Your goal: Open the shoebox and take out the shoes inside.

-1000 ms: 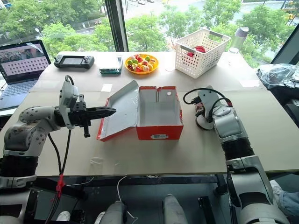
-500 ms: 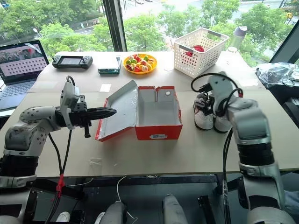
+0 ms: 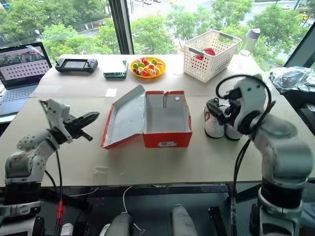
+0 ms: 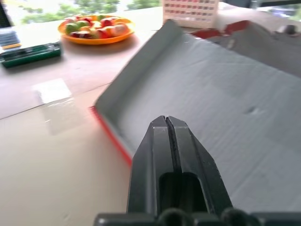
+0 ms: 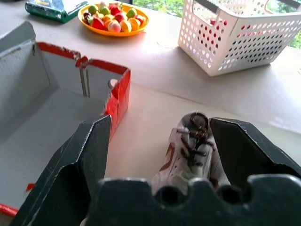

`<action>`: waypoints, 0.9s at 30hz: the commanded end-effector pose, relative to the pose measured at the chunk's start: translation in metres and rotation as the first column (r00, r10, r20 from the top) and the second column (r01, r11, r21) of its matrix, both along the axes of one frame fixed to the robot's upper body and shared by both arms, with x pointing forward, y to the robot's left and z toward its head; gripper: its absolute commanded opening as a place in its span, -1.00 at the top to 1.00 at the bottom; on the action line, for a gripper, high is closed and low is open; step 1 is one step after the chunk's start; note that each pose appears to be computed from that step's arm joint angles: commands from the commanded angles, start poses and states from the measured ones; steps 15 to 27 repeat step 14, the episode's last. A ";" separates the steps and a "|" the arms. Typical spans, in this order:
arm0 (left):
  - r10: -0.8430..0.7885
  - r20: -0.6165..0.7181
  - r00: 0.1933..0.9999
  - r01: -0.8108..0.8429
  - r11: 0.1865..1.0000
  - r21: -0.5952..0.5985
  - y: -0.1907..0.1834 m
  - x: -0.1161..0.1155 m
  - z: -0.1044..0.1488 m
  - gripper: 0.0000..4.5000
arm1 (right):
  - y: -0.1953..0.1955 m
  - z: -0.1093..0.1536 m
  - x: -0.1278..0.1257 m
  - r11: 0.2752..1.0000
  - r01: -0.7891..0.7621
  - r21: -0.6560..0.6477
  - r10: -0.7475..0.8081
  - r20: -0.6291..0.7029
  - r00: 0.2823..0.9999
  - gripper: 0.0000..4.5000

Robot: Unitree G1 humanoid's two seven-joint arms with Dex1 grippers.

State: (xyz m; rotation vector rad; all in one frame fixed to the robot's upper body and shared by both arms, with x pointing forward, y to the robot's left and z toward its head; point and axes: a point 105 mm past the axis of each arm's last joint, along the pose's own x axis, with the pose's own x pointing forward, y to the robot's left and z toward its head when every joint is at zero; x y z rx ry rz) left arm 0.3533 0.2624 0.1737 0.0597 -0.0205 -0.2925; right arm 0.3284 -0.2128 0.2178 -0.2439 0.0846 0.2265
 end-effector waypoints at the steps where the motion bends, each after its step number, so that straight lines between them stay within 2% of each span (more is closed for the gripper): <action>1: 0.337 0.124 0.933 -0.332 0.941 -0.064 0.047 -0.016 0.016 1.00 | -0.020 0.008 -0.007 0.990 0.125 -0.063 -0.114 0.153 0.982 -0.77; 3: 0.407 0.123 0.905 -0.397 0.913 -0.096 0.056 -0.022 0.013 1.00 | -0.028 0.003 -0.007 0.987 0.155 -0.028 -0.149 0.164 0.975 -0.77; 7: 0.505 0.084 0.859 -0.493 0.860 -0.130 0.072 -0.034 -0.004 1.00 | -0.060 -0.015 -0.008 0.954 0.294 -0.058 -0.280 0.178 0.943 -0.77; 10: 0.538 0.050 0.841 -0.530 0.840 -0.112 0.078 -0.040 -0.019 1.00 | -0.065 -0.022 -0.005 0.944 0.328 -0.024 -0.319 0.180 0.930 -0.77; 13: 0.586 0.017 0.810 -0.578 0.803 -0.147 0.085 -0.045 -0.032 1.00 | -0.055 -0.036 0.001 0.950 0.313 -0.020 -0.306 0.164 0.938 -0.77; 27: 0.590 0.022 0.807 -0.579 0.798 -0.164 0.085 -0.045 -0.032 1.00 | -0.054 -0.041 0.002 0.948 0.315 -0.038 -0.306 0.157 0.939 -0.77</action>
